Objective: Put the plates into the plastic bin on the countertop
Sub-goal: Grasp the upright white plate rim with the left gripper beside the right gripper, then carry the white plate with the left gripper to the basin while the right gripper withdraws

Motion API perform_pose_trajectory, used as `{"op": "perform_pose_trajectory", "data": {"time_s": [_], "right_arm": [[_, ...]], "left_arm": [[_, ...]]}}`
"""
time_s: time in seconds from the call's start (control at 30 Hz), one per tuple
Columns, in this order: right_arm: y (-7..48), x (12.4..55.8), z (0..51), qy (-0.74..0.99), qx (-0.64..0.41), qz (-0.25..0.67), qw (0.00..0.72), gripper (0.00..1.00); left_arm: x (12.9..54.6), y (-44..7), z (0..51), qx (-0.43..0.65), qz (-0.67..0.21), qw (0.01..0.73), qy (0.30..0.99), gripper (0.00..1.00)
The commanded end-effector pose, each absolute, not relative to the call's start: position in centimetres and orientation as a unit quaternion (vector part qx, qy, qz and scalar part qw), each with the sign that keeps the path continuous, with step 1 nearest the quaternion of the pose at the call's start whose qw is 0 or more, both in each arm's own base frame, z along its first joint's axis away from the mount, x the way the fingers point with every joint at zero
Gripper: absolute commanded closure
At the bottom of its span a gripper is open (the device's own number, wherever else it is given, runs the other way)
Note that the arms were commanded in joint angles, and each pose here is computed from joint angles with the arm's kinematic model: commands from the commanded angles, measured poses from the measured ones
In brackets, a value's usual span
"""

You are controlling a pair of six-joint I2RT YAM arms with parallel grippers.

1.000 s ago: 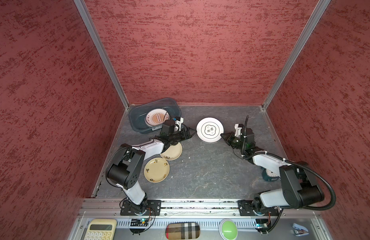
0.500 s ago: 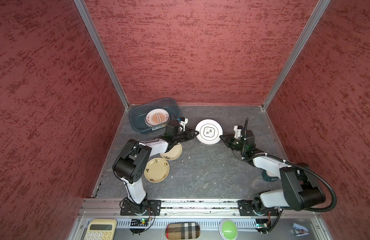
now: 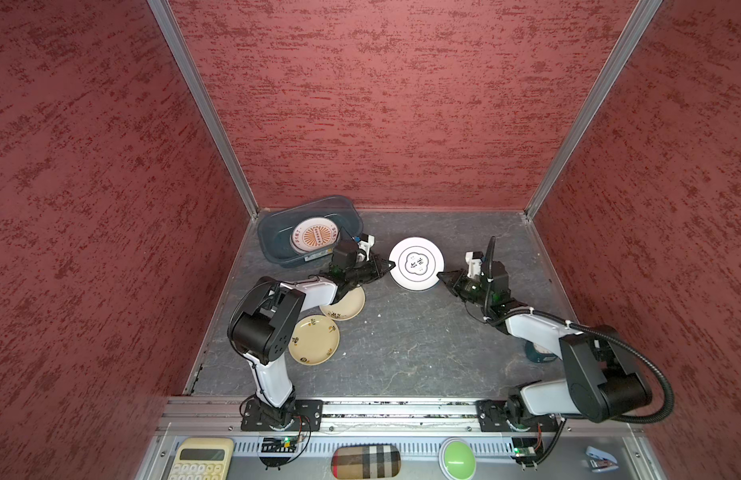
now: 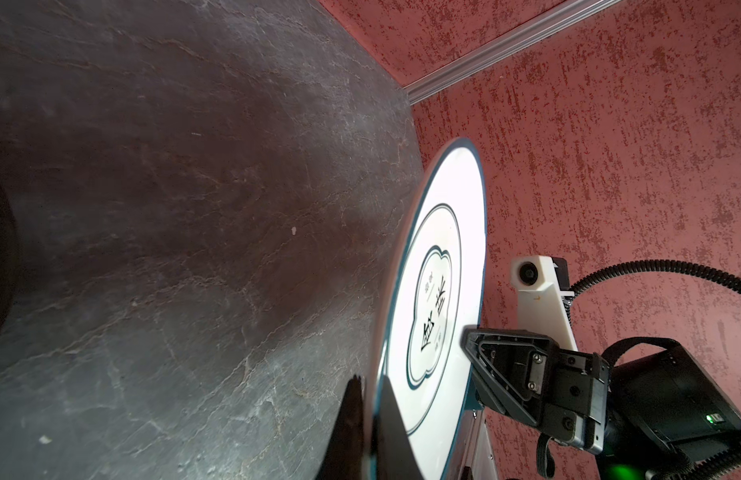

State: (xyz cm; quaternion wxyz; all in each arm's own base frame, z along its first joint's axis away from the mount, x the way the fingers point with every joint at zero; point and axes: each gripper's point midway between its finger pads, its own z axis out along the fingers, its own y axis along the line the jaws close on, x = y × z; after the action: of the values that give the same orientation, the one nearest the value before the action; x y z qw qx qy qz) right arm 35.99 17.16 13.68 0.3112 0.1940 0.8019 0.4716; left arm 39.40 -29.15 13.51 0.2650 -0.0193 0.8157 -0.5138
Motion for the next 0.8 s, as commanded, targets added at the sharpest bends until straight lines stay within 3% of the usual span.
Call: {"op": "perform_pose_trajectory", "data": {"time_s": [0.0, 0.13, 0.3, 0.43, 0.77], "right_arm": [[17.5, 36.2, 15.9, 0.779, 0.188, 0.498, 0.331, 0.80], [17.3, 36.1, 16.0, 0.779, 0.188, 0.496, 0.335, 0.68], [17.3, 35.9, 15.9, 0.782, 0.184, 0.491, 0.338, 0.37], [16.9, 35.7, 15.7, 0.787, 0.182, 0.480, 0.344, 0.21], [15.1, 35.5, 16.4, 0.794, 0.185, 0.431, 0.387, 0.16]], "left_arm": [[39.1, -30.0, 14.7, 0.011, -0.528, 0.276, 0.803, 1.00], [39.1, -29.8, 14.9, 0.009, -0.527, 0.280, 0.803, 1.00], [39.2, -29.7, 15.2, 0.007, -0.531, 0.273, 0.802, 1.00], [39.3, -29.1, 15.5, 0.002, -0.527, 0.278, 0.803, 1.00], [39.8, -26.1, 16.0, -0.031, -0.512, 0.290, 0.808, 1.00]]}}
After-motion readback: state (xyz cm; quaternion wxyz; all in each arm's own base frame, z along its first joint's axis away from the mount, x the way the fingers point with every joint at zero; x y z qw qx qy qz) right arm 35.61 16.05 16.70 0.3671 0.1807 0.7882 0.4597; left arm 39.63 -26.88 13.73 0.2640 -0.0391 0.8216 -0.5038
